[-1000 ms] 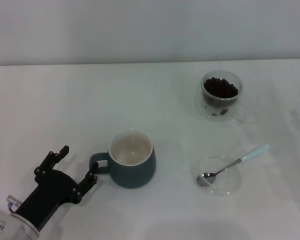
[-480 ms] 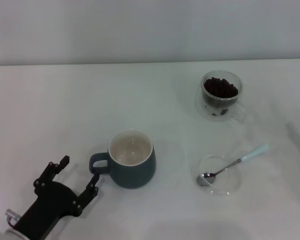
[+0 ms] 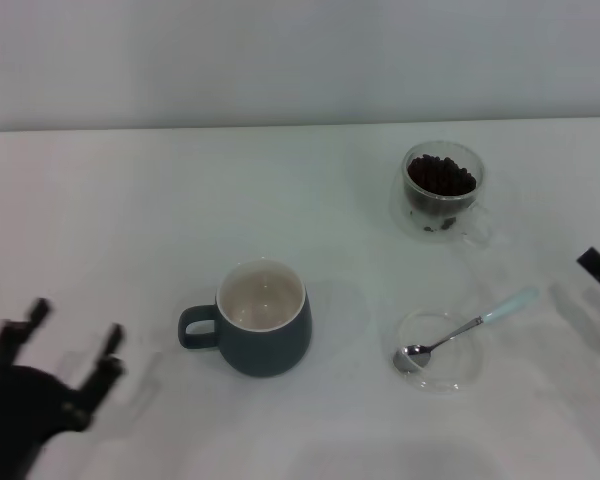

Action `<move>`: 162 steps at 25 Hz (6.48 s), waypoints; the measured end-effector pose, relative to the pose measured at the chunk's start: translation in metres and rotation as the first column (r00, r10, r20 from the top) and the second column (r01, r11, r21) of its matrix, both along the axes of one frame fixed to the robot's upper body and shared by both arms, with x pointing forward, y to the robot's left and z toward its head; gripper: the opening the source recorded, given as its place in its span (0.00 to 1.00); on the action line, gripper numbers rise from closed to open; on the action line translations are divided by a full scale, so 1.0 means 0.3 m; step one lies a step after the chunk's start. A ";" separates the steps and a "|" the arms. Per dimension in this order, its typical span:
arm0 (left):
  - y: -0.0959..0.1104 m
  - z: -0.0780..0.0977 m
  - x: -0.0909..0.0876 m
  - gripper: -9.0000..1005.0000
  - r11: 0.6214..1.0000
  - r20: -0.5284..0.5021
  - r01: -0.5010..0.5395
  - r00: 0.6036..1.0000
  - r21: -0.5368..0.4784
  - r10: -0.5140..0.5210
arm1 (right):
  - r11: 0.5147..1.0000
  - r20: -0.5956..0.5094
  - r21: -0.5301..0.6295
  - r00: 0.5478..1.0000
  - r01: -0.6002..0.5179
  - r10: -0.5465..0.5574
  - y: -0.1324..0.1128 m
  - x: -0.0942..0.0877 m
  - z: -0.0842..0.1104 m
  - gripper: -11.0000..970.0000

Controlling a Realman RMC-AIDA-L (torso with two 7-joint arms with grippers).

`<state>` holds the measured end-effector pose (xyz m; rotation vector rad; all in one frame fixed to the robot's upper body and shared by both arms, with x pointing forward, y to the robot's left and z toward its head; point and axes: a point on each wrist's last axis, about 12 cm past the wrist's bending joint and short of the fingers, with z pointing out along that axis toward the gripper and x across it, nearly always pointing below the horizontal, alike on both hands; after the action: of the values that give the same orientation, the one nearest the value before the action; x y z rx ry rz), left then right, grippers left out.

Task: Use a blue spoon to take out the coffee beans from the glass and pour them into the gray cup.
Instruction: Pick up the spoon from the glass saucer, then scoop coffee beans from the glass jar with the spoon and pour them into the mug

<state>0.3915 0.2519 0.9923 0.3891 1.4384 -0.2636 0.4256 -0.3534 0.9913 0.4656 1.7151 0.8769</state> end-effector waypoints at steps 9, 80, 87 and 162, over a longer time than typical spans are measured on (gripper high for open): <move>0.189 -0.002 0.012 0.79 0.916 -0.057 -0.380 0.925 -0.128 0.376 | 0.998 -0.063 0.044 0.997 -0.051 0.054 0.052 0.000 -0.026 0.90; 0.213 -0.013 0.112 0.79 0.884 -0.167 -0.415 0.908 -0.217 0.385 | 0.991 0.269 0.058 0.958 -0.118 0.098 0.077 0.323 0.216 0.16; 0.201 -0.023 0.146 0.79 0.887 -0.209 -0.411 0.905 -0.211 0.370 | 0.989 0.359 -0.103 0.923 -0.108 0.139 0.106 0.426 0.282 0.16; 0.164 -0.021 0.203 0.79 0.901 -0.230 -0.380 0.915 -0.208 0.333 | 0.847 0.232 -0.530 0.953 -0.043 0.194 0.184 0.461 0.170 0.16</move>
<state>0.4524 0.3010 0.9861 -0.1142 1.6101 -0.1810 0.5637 -0.2982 1.0424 -0.1311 1.6434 0.4955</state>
